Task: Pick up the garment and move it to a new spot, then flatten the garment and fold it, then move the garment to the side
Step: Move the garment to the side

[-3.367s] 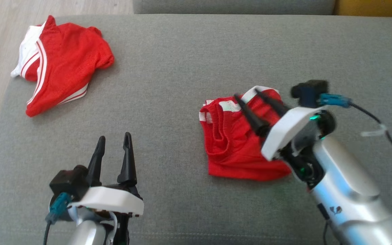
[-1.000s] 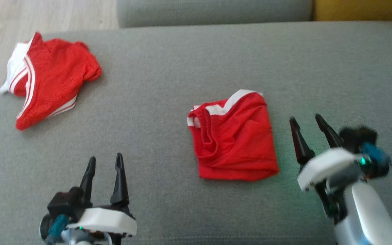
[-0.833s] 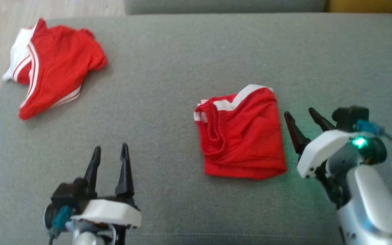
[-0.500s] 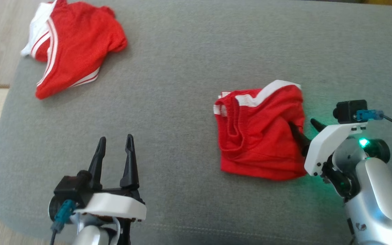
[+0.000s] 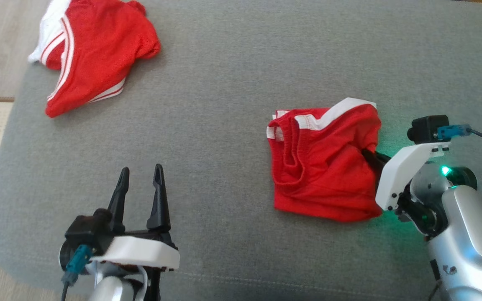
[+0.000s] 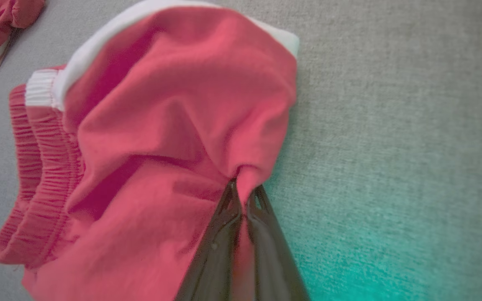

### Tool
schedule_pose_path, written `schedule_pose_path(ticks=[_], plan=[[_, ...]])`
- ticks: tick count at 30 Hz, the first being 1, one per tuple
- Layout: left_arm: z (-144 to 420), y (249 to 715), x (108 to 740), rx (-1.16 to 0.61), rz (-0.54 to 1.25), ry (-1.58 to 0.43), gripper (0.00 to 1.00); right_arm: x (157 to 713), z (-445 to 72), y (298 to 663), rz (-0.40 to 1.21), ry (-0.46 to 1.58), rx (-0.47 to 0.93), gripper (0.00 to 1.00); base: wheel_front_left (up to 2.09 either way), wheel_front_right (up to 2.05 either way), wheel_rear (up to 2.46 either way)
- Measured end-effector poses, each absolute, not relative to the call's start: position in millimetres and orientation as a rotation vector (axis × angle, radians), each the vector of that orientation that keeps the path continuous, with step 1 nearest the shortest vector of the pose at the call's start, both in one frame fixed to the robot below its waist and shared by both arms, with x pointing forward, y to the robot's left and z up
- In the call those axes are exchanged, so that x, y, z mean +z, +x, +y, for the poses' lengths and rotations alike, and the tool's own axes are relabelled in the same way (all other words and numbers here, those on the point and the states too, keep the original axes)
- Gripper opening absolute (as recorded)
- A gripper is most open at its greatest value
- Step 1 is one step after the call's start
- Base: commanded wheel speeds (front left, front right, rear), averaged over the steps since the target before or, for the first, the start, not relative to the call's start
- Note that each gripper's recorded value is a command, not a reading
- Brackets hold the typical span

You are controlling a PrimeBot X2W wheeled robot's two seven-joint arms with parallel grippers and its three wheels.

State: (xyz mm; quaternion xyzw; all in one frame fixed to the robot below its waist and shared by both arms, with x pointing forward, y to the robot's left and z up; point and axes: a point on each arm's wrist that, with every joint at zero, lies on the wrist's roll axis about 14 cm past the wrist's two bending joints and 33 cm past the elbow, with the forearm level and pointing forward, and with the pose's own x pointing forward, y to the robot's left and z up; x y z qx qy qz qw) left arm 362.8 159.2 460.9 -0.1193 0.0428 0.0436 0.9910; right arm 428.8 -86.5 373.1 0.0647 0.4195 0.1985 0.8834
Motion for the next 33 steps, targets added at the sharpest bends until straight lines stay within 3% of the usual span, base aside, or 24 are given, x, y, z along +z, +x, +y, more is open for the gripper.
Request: schedule_pose_path(ticks=[5,12,22,33], plan=[[148.7,370.6,461.2,0.046,0.083,-0.234,1.00,377.2,-101.8,434.1,0.835,0.123,0.381,0.00,0.00,0.00,0.00],[113.2,394.2,464.0,-0.083,0.065,-0.227,1.00,397.9,-163.7,447.3,0.732,0.094,0.235,0.00,0.00,0.00,0.00],[21.3,426.2,452.6,-0.376,0.079,-0.246,1.00,415.5,-258.1,419.2,0.645,0.117,-0.031,0.00,0.00,0.00,0.00],[-27.9,441.9,434.1,-0.524,0.109,-0.271,1.00,417.4,-294.2,422.8,0.627,0.071,-0.133,0.00,0.00,0.00,0.00]])
